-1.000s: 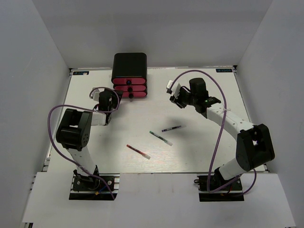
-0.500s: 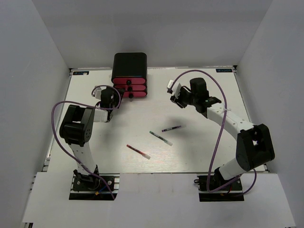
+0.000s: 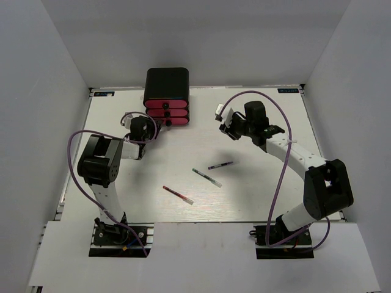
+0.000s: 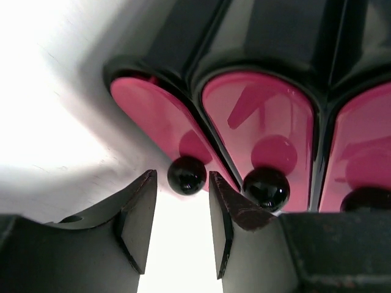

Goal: Sort the stationery into containers
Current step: Open the drawer

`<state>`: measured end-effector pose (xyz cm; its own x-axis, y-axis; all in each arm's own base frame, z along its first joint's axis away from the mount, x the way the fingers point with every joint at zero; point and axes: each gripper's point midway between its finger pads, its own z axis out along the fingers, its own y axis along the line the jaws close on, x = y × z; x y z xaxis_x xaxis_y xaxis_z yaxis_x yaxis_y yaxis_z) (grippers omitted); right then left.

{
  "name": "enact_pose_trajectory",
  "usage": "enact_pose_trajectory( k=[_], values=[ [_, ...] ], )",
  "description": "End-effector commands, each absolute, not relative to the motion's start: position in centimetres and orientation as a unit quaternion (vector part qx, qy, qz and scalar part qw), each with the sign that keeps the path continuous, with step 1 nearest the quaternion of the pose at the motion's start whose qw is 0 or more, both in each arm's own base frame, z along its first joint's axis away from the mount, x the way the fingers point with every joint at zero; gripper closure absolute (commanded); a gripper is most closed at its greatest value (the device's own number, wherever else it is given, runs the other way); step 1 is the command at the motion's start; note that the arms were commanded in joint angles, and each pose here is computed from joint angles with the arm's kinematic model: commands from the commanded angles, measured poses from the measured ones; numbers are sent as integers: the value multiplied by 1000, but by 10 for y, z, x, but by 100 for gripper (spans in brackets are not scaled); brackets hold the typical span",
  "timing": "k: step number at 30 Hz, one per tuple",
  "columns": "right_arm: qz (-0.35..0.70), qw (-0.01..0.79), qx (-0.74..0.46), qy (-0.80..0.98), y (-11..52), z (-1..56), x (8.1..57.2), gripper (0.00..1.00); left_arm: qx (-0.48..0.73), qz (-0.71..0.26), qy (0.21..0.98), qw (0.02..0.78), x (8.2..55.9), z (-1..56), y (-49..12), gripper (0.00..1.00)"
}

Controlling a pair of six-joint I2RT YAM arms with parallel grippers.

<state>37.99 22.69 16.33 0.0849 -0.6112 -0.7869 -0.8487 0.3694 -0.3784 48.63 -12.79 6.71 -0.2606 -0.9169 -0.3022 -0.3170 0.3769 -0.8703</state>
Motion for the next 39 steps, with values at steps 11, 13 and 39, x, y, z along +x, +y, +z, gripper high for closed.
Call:
enact_pose_trajectory(
  k=[11, 13, 39],
  values=[
    [117, 515, -547, 650, 227, 179, 383, 61, -408, -393, 712, 414, 499, 71, -149, 48],
    [117, 513, -547, 650, 226, 177, 382, 61, -411, -395, 710, 413, 500, 68, -149, 47],
    [120, 512, -547, 652, 226, 176, 383, 61, -403, -404, 719, 397, 515, 61, -159, 51]
  ],
)
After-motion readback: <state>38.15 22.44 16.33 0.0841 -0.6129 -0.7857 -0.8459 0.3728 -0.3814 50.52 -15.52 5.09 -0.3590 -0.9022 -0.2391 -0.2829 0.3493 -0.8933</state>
